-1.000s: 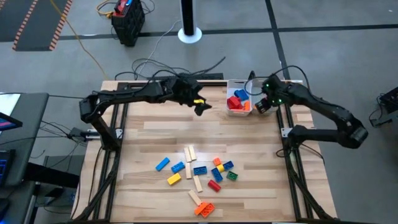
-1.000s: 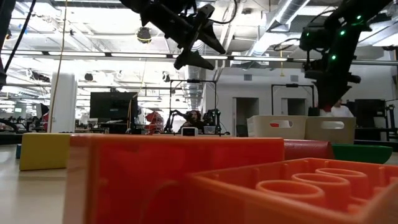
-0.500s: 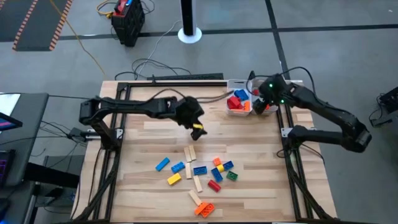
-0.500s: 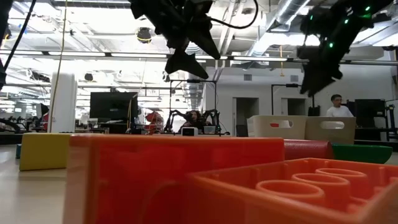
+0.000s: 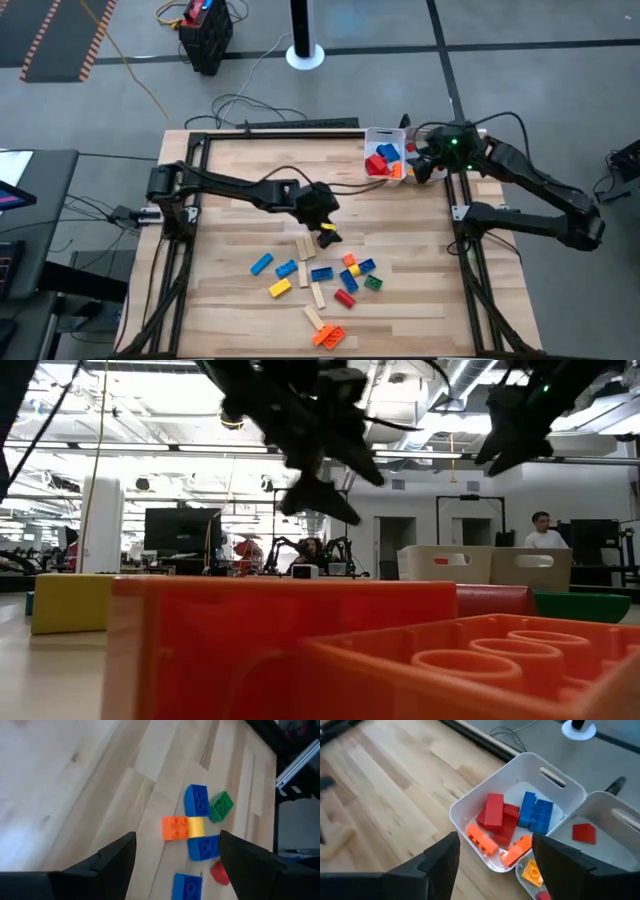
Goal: Sort blocks by size
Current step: Put the small orange game piece into the gray bin
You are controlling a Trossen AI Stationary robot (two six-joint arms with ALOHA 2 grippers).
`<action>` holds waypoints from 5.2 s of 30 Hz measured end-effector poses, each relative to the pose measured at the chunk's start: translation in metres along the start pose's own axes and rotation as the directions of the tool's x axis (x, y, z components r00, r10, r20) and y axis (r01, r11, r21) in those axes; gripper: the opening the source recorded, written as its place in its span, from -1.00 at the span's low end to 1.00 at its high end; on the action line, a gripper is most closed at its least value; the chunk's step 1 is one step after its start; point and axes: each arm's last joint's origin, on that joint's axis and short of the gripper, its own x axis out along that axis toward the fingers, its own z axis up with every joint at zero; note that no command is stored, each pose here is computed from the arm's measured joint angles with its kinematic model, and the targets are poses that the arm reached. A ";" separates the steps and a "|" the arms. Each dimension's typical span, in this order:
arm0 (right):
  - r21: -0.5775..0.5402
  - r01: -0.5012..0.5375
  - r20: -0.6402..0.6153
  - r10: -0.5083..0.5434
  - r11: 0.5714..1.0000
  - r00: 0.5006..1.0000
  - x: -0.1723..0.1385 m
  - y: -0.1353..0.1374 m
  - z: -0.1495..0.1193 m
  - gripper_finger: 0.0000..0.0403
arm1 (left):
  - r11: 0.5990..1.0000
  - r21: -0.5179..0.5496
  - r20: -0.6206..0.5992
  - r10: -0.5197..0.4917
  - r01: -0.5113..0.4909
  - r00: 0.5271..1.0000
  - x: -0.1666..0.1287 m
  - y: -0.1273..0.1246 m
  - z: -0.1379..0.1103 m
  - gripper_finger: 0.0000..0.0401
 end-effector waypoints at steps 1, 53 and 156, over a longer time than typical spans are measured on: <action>0.003 -0.001 0.003 0.001 1.000 1.000 -0.004 0.001 0.002 0.37 | 1.000 0.003 0.000 -0.005 0.005 1.000 0.006 -0.002 0.001 0.34; 0.007 -0.123 -0.043 0.124 0.992 0.991 -0.036 0.042 -0.002 0.36 | 0.415 0.869 -0.218 -0.164 0.268 0.962 0.113 0.016 -0.026 0.24; -0.235 0.047 -0.185 -0.092 0.971 0.978 0.051 0.077 -0.004 -0.40 | 0.935 -0.080 0.322 -0.303 0.345 0.897 -0.050 0.120 0.121 0.25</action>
